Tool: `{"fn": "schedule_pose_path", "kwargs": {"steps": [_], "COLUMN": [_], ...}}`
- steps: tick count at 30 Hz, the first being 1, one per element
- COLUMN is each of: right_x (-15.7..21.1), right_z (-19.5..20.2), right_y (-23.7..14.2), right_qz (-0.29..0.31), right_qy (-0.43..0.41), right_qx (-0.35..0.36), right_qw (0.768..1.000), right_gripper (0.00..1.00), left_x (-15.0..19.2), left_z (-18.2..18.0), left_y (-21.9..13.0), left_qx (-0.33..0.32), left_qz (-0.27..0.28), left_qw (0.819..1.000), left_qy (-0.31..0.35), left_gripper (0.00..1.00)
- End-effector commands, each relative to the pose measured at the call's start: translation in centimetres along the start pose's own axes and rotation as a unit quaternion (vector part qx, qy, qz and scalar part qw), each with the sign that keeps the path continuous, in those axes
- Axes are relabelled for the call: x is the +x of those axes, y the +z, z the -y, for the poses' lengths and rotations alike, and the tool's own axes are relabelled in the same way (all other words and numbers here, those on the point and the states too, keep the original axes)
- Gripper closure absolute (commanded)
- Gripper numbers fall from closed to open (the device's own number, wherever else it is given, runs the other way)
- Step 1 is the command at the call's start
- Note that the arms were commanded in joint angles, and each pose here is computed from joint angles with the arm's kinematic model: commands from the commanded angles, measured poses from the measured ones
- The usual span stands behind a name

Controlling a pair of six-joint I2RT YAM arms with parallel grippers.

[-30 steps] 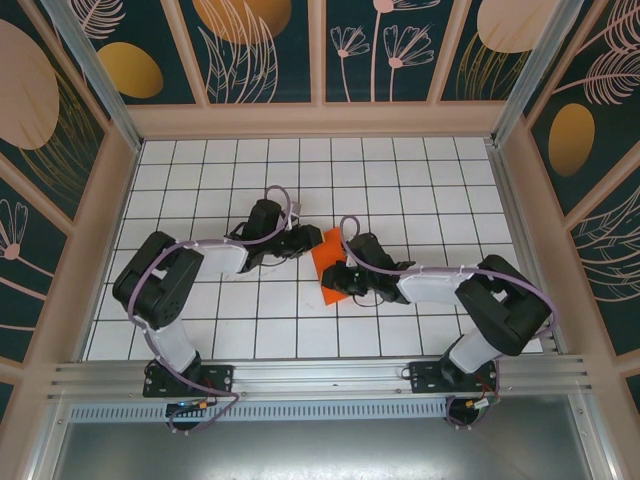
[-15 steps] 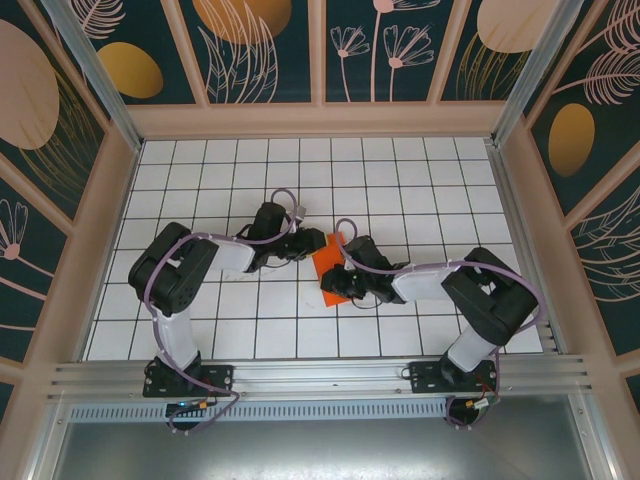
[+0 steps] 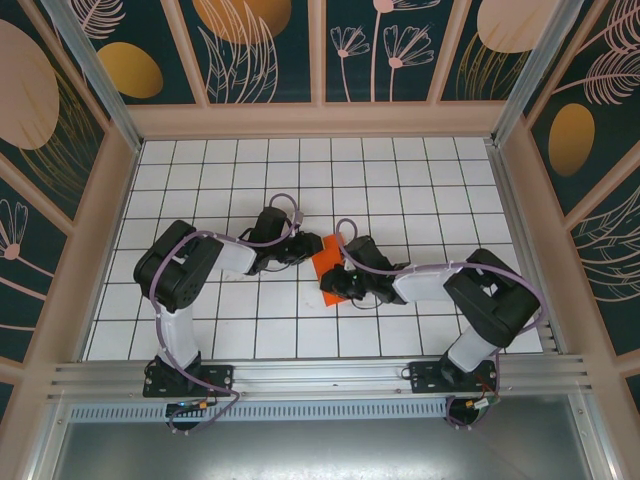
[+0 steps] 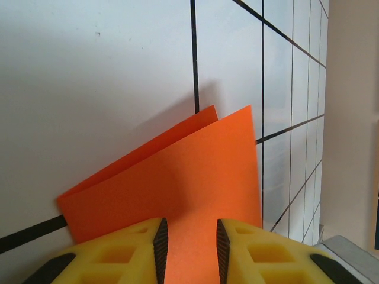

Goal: Fold a paper plane with a square sheet of paper (pick it up from the middle)

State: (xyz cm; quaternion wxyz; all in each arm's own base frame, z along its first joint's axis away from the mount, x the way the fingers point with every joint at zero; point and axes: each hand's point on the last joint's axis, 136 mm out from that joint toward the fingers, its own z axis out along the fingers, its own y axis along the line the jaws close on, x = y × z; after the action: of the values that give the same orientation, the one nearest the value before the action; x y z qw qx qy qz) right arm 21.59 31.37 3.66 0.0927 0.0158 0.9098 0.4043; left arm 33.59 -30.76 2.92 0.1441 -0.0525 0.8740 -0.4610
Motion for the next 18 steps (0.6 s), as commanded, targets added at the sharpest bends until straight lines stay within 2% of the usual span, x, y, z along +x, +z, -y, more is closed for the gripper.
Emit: {"fn": "schedule_pose_path", "kwargs": {"steps": [1, 9, 14, 18], "right_x": [-1.3, -1.7, -0.2, 1.5], "right_z": [-3.1, -1.9, -0.1, -0.2], "right_y": [-0.2, 2.6, 2.9, 2.3], "right_qz": [0.01, -0.012, -0.029, -0.039], "right_qy": [-0.017, -0.009, 0.006, 0.003], "right_qx": [-0.033, -0.008, 0.005, 0.0], "right_qw": [0.999, 1.0, 1.0, 0.999], "right_gripper": [0.83, 0.87, 0.88, 0.88], "left_x": [1.5, 1.5, 1.3, 1.2], "left_z": [-3.1, -3.2, -3.4, -4.1], "left_y": [0.2, 0.2, 0.2, 0.2], "left_qx": [-0.046, -0.047, -0.052, -0.063], "left_qz": [-0.013, -0.015, -0.011, -0.008], "left_qw": [0.999, 0.999, 0.998, 0.998], "left_qy": [-0.007, -0.008, -0.013, -0.02], "left_gripper": [0.69, 0.69, 0.7, 0.72]}}
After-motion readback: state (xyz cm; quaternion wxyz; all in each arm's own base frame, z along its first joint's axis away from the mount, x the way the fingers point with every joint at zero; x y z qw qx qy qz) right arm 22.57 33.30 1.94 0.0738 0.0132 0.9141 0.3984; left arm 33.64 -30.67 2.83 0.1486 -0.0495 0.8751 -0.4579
